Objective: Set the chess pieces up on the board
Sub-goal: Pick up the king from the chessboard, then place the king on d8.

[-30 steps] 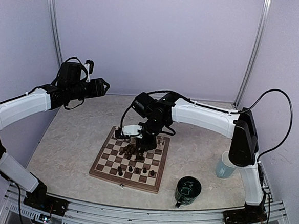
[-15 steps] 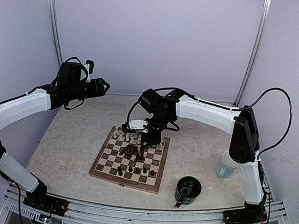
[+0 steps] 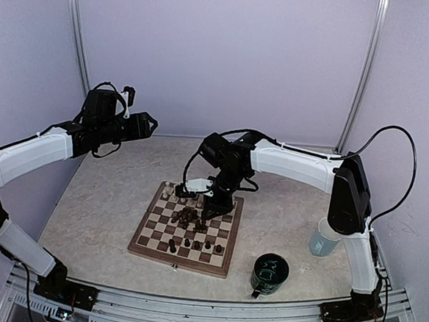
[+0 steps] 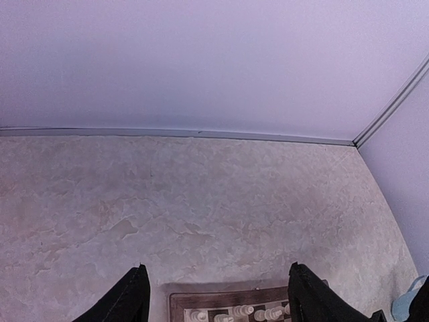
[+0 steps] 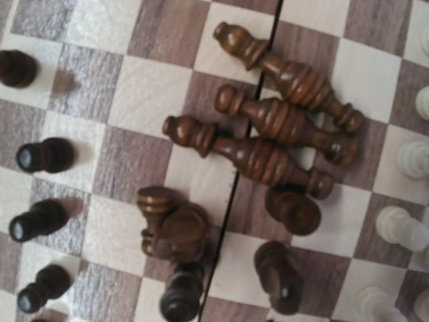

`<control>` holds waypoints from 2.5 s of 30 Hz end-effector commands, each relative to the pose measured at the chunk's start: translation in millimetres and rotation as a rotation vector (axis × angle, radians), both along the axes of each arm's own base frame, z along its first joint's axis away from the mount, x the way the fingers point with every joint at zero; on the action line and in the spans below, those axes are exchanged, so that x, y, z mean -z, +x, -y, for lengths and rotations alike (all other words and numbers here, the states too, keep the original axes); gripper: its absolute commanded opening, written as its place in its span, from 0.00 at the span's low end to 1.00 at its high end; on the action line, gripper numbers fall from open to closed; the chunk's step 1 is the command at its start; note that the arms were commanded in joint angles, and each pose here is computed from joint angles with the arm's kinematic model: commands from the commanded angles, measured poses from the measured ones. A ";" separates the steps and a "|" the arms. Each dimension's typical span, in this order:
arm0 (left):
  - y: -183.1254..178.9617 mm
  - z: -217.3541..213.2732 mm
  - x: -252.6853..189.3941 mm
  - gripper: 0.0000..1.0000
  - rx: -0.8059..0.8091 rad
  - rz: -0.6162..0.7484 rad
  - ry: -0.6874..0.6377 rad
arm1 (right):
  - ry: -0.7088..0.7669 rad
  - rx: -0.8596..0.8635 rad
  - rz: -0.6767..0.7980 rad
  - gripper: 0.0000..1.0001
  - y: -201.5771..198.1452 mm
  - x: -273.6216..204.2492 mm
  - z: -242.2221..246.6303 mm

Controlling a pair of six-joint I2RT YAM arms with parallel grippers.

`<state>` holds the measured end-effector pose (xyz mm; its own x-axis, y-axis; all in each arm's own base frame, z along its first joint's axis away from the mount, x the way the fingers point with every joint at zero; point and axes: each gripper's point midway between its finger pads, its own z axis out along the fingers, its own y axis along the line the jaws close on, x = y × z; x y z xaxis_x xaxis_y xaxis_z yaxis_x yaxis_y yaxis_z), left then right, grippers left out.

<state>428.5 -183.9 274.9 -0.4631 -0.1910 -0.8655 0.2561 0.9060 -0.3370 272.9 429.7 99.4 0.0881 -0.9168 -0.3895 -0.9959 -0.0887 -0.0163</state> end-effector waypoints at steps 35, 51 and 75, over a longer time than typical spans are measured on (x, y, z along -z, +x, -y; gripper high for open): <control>3.6 2.4 -8.4 0.70 0.007 0.008 -0.022 | -0.022 -0.021 0.055 0.06 -15.1 -17.7 14.9; 3.9 3.4 -7.3 0.70 0.010 0.006 -0.022 | 0.081 -0.133 0.026 0.06 -59.7 -53.2 -22.0; -30.1 32.7 0.8 0.70 0.006 -0.063 0.298 | 0.112 -0.154 0.098 0.05 -71.7 -80.2 -16.9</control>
